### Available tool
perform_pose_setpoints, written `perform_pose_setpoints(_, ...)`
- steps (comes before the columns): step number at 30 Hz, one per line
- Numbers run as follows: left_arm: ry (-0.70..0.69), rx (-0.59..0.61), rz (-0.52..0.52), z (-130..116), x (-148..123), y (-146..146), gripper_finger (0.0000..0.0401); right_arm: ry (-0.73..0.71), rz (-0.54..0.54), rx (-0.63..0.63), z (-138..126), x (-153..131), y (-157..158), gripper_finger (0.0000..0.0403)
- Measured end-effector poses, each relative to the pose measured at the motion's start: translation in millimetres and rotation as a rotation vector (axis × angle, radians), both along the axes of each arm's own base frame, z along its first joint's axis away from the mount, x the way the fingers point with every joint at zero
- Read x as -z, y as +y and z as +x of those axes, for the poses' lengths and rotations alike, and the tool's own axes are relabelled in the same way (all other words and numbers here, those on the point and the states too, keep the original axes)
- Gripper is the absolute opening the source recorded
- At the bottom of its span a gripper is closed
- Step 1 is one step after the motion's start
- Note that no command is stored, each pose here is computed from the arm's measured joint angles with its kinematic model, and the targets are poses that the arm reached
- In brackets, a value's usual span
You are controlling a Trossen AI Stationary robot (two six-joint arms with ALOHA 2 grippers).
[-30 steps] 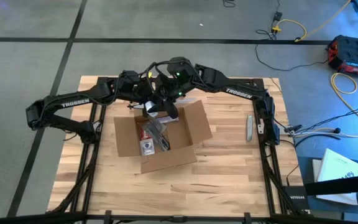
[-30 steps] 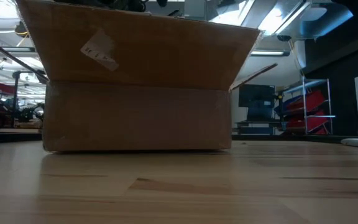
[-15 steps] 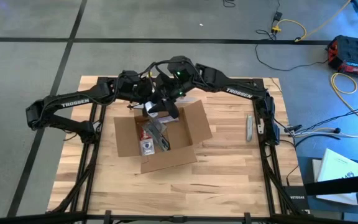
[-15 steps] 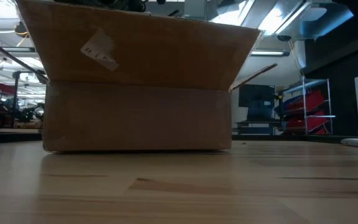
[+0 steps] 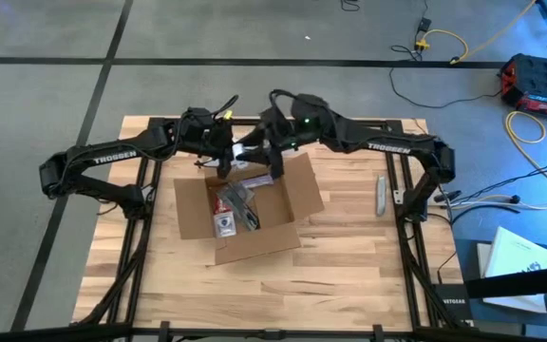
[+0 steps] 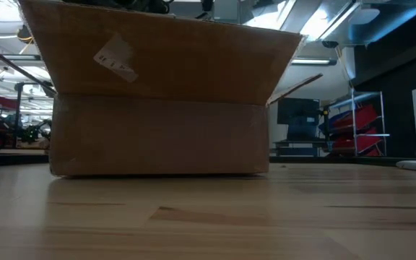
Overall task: Unpack boxes
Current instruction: Put the white adapter into the transparent zip bag
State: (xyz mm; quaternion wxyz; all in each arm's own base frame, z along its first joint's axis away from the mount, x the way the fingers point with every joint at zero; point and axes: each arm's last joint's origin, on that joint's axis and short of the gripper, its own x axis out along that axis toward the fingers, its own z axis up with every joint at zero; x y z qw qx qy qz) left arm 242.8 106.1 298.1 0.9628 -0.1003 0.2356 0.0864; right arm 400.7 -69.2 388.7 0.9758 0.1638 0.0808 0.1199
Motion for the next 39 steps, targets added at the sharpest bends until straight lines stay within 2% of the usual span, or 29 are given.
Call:
perform_pose_setpoints(6, 0.000, -0.002, -0.005, 0.0, 0.2, 0.0, 0.0000, 0.083, -0.043, 0.107, 8.2, 24.4, 6.7, 0.0188)
perform_pose_setpoints(24, -0.058, -0.034, -0.048, 2.3, -4.4, 0.7, 0.0000, 0.151, -0.144, 0.260, 8.7, 34.3, 0.2, 0.0185)
perform_pose_setpoints(31, -0.061, -0.042, -0.062, 2.1, -4.6, 0.7, 0.0000, 0.222, -0.191, 0.335, 6.6, 40.4, -1.9, 0.0183)
perform_pose_setpoints(39, -0.068, -0.034, -0.043, 1.9, -5.9, 0.6, 0.0000, 0.182, -0.194, 0.353, 7.5, 32.5, -2.4, 0.0181)
